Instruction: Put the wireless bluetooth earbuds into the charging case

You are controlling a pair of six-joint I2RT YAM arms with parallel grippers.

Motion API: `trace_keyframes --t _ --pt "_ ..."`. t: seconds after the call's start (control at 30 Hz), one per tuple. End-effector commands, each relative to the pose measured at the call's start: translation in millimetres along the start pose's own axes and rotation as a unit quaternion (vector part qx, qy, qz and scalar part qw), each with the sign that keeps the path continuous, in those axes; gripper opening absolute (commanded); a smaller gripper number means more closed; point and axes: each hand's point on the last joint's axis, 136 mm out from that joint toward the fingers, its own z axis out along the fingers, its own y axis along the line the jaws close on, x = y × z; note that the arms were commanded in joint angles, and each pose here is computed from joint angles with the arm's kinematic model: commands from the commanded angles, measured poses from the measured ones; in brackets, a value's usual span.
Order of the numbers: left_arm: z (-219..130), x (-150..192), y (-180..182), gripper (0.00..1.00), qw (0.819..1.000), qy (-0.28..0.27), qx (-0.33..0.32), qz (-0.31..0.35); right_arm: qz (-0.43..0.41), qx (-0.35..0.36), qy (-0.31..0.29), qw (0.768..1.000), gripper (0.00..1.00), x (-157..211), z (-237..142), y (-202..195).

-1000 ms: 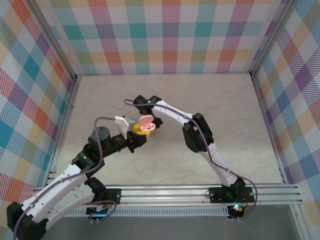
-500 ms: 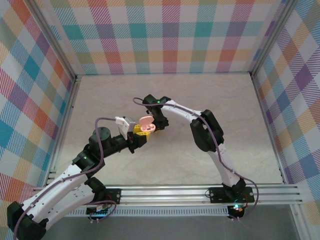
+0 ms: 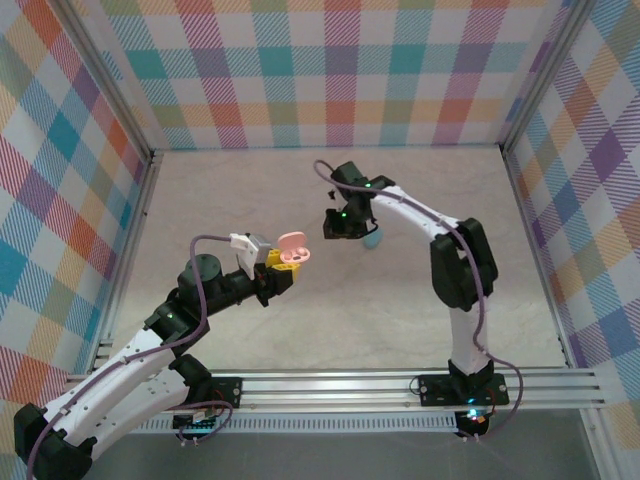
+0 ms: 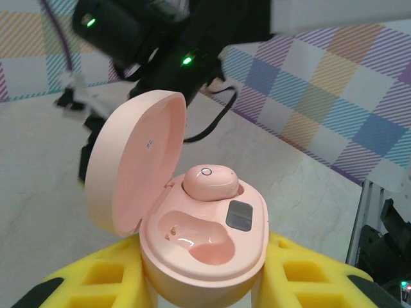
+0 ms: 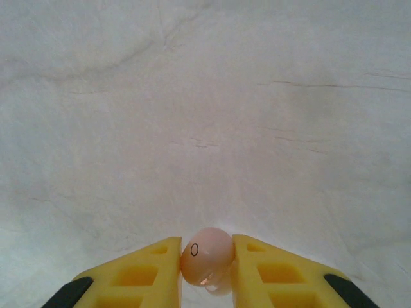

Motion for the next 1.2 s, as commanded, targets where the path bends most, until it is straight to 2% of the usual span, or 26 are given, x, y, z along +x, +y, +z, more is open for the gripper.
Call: trace_keyframes --t 0.0,0.3,0.57,0.7,1.17 --pt "-3.6 -11.8 -0.3 0.30 1.000 -0.009 -0.006 0.000 0.009 -0.038 -0.027 0.999 0.25 0.2 -39.6 8.5" --pt "2.1 -21.1 -1.6 0.30 1.000 -0.014 -0.002 0.010 0.001 -0.120 -0.067 0.991 0.26 30.3 -120.9 34.7" --pt "10.4 -27.5 -2.1 0.30 1.000 -0.015 0.003 0.023 -0.004 -0.233 -0.096 0.968 0.26 52.1 -188.9 74.4" --pt "15.7 -31.0 -4.1 0.30 0.999 -0.017 0.012 0.027 -0.006 -0.276 -0.096 0.956 0.26 62.6 -205.5 90.5" --pt "35.7 -43.6 -15.4 0.30 0.997 -0.029 0.058 0.039 -0.043 -0.341 -0.098 0.934 0.26 83.2 -238.1 135.3"
